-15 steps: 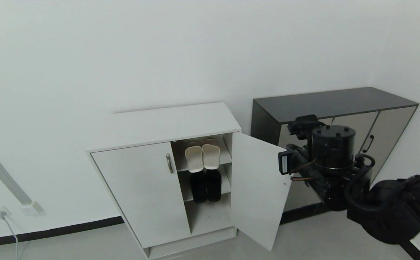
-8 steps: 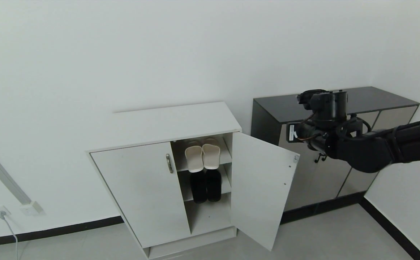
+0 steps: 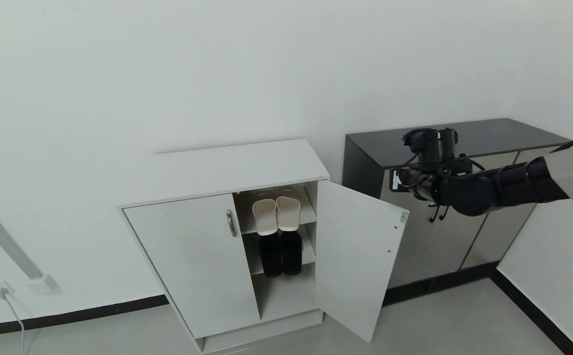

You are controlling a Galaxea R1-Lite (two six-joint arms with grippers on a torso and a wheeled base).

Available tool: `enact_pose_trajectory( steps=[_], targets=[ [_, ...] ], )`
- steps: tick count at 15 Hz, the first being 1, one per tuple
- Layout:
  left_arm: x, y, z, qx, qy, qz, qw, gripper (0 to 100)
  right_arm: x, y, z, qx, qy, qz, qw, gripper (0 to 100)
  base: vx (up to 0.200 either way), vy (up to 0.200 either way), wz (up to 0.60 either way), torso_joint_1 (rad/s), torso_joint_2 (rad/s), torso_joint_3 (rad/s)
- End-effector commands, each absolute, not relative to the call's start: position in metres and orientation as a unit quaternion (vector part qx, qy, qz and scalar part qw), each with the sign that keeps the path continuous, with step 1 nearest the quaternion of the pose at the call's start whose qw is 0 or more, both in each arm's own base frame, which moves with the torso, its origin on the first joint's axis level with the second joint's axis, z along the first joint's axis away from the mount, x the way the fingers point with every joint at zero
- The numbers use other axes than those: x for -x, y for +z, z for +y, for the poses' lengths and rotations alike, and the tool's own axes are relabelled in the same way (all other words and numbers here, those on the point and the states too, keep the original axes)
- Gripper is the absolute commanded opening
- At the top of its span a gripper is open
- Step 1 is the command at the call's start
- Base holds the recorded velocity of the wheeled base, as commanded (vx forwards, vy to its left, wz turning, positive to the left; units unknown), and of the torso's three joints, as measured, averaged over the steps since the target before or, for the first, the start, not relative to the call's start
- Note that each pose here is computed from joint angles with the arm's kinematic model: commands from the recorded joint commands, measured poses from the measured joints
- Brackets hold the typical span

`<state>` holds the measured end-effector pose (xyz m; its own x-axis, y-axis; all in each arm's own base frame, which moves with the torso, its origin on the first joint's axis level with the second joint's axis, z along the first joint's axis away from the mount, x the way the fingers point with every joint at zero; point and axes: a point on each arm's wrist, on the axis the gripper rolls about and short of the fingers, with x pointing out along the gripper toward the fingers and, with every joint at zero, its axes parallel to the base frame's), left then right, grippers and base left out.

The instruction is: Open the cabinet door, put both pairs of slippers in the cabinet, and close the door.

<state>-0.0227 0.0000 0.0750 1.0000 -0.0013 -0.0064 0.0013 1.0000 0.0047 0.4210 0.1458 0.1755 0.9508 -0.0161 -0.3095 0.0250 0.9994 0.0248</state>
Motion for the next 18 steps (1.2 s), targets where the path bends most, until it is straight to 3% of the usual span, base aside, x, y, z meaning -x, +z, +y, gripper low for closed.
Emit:
enact_pose_trajectory(
  steps=[1, 18],
  targets=[
    [0.023, 0.075, 0.000, -0.002, 0.000, 0.003, 1.000, 0, -0.433, 0.152, 0.142, -0.017, -0.022, 0.178, 0.984, 0, 0.000, 0.000, 0.00, 0.000, 0.00, 0.000],
    [0.023, 0.075, 0.000, 0.001, 0.000, 0.003, 1.000, 0, -0.448, 0.115, 0.144, -0.022, -0.028, 0.209, 0.977, 0, 0.000, 0.000, 0.00, 0.000, 0.00, 0.000]
  ],
)
